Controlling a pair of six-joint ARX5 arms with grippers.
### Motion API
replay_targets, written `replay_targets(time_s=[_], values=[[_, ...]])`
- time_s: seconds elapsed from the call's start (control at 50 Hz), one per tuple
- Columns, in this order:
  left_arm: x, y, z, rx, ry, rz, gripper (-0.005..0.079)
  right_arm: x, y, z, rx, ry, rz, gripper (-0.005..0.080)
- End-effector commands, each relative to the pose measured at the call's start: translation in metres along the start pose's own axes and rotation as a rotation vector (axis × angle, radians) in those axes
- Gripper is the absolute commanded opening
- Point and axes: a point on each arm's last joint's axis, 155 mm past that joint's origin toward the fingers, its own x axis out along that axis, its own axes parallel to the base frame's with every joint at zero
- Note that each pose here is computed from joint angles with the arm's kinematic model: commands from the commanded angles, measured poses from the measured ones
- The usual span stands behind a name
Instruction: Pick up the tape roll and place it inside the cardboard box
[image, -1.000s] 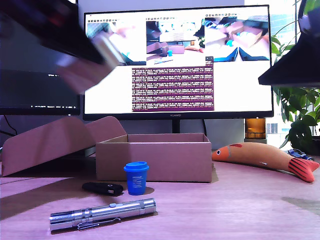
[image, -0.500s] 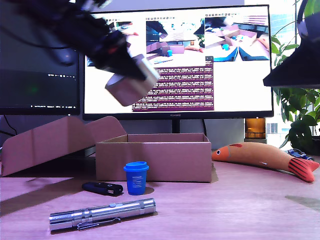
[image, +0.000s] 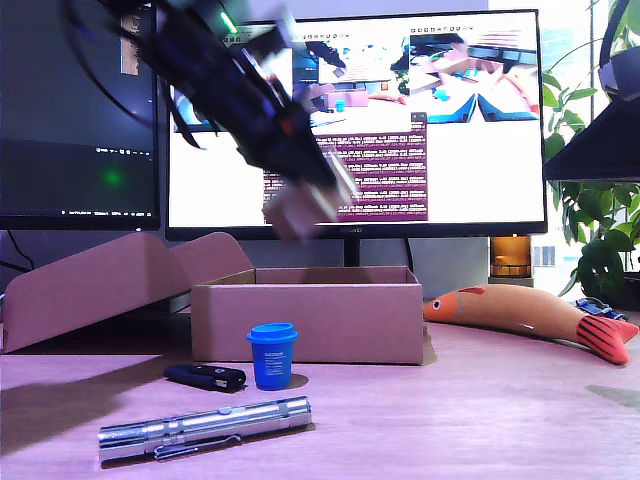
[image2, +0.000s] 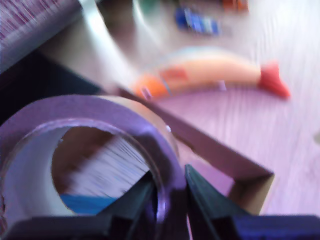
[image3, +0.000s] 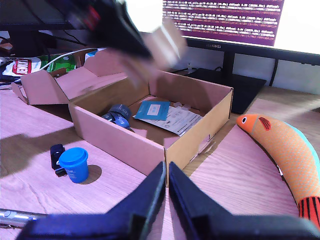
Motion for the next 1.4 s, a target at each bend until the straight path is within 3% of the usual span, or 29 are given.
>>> replay_targets(time_s=[0.0,0.3,0.58,0.64,0.76,0.84,1.08,1.3,1.38], values=[[0.004,-0.002,0.008,0.017,-0.018,-0.011,-0.0020,0.000,-0.001,-0.002,0.000,0.002,-0.006,-0.0010],[0.033,-0.005,-0.031,-0.032,0.087,-0.059,-0.0020,0.000,-0.001,-0.002,0.000,0.003,-0.006,-0.0010],[0.037,-0.006,-0.037,-0.043,0.101,-0.075,-0.0015,0.000,-0.001,-0.002,0.000,0.000,-0.006,-0.0010],[0.037,-0.006,-0.036,-0.040,0.097,-0.073,0.0029,0.000,-0.001,-0.001,0.001,-0.001,-0.006,-0.0010],[0.037,-0.006,-0.036,-0.041,0.098,-0.074,0.0224,0.000,-0.001,-0.001,0.001,-0.001,-0.005,-0.0010],[0.038,-0.008,-0.036,-0.039,0.098,-0.076,0.0295,0.000,-0.001,-0.001,0.001,-0.004,-0.005,-0.0010],[0.038,-0.010,-0.035,-0.035,0.098,-0.078,0.0274,0.000,0.000,-0.001,0.001,-0.004,0.004,-0.0010],[0.029,-0.013,-0.028,-0.037,0.100,-0.079,-0.0030,0.000,0.000,-0.002,-0.001,0.000,0.002,-0.0010],[0.021,-0.014,-0.020,-0.028,0.082,-0.073,-0.0019,0.000,0.000,-0.002,-0.003,0.000,0.000,-0.0010]])
